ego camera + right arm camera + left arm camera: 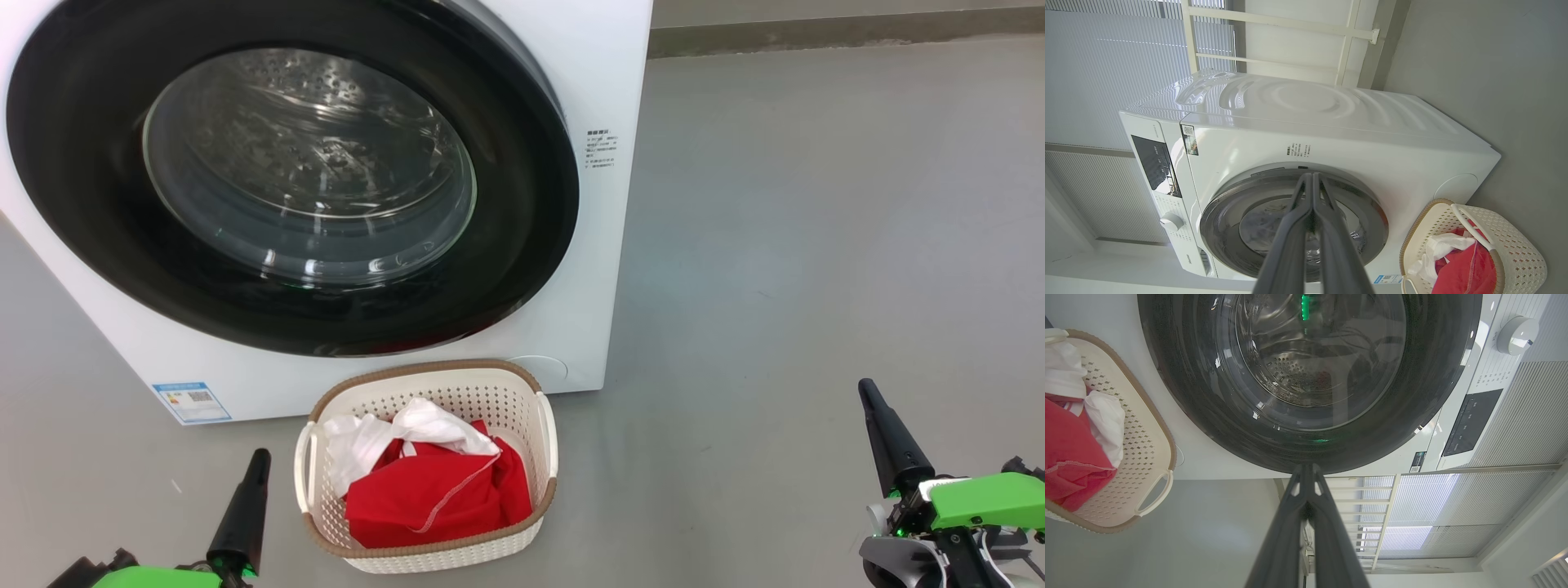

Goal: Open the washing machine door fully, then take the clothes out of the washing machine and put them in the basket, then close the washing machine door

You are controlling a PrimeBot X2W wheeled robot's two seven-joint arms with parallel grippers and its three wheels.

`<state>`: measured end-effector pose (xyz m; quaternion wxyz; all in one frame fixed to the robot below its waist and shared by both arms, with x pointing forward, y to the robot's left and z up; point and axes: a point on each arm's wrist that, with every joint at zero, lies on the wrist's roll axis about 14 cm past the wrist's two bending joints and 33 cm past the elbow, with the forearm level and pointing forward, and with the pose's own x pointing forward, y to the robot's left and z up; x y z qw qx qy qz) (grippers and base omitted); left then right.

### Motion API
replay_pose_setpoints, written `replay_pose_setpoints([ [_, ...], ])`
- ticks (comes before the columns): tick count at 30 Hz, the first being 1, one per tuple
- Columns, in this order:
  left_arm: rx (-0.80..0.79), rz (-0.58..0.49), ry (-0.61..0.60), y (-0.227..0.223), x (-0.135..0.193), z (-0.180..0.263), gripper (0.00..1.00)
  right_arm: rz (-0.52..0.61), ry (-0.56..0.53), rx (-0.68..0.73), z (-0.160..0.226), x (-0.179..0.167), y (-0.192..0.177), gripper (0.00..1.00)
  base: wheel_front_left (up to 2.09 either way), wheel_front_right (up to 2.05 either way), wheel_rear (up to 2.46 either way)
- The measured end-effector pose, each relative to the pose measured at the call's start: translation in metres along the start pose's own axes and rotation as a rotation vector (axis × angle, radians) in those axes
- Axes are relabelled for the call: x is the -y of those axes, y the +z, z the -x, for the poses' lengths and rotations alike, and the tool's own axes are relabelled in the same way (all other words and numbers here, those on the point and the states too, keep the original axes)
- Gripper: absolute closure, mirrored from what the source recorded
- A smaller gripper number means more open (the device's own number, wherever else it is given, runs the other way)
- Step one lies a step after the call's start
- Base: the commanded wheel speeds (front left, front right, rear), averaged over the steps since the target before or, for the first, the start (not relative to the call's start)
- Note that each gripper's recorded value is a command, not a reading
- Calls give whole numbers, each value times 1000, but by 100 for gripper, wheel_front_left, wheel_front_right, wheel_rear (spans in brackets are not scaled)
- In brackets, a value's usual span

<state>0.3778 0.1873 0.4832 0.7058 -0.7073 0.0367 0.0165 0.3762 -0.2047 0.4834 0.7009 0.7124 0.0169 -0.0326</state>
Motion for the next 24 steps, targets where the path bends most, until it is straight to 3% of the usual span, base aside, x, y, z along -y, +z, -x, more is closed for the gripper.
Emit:
replay_pose_setpoints([
  [24,0,0,0,0,0,0,100,-1,0,1,0,0,0,100,0,0,0],
])
